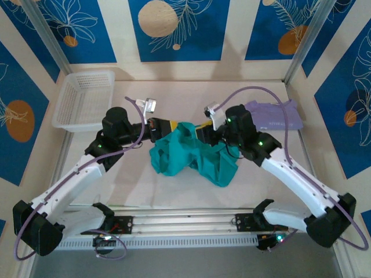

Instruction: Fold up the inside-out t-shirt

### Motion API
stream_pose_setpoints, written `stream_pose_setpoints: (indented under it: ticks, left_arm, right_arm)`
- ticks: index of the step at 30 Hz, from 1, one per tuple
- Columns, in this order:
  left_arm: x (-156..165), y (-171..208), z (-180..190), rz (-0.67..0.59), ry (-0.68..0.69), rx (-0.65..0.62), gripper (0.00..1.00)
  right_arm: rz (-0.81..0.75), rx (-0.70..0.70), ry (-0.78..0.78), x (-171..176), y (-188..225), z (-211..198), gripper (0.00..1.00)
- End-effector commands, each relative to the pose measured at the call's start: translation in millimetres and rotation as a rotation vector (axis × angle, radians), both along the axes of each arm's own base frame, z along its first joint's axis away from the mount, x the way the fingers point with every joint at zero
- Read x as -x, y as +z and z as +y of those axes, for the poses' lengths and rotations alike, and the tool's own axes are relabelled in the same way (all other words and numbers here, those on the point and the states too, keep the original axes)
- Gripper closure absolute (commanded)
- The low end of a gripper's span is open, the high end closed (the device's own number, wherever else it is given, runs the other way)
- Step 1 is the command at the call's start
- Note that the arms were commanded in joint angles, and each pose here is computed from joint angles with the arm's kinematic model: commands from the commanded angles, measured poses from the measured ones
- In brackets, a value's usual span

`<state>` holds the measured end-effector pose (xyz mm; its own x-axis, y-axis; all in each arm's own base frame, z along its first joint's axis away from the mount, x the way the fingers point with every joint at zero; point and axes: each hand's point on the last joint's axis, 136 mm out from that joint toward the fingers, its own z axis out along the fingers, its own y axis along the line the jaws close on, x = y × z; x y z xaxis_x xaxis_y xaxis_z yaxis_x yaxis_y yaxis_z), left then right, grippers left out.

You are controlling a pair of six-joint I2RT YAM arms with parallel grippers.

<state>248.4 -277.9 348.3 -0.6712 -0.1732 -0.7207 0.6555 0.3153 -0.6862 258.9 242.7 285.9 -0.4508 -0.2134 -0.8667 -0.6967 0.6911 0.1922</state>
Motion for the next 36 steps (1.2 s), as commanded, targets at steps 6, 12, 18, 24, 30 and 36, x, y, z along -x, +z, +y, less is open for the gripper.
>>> stream_pose_setpoints:
  ticks: [6, 12, 18, 24, 30, 36]
  left_arm:
    - [-3, 11, 3, -0.039, 0.017, -0.002, 1.0]
    - [-2, 11, 3, -0.038, 0.012, 0.002, 1.0]
    - [-3, 11, 4, -0.039, 0.022, -0.004, 1.0]
    - [-7, 7, 11, -0.049, 0.065, -0.021, 1.0]
    - [-27, -9, 33, -0.062, 0.195, -0.127, 1.0]
    - [-49, -40, 59, -0.067, 0.338, -0.302, 1.0]
  right_arm:
    - [-0.028, -0.048, 0.088, 21, 0, 20, 0.6]
    - [0.006, -0.018, -0.103, -12, -16, 21, 0.57]
    - [-0.005, 0.04, -0.217, -35, -26, 18, 0.66]
    - [-0.039, 0.086, -0.233, -34, -19, 1, 1.0]
    - [0.146, -0.263, 0.111, 12, 28, 11, 1.0]
    - [0.348, -0.473, 0.318, 31, 51, 8, 1.0]
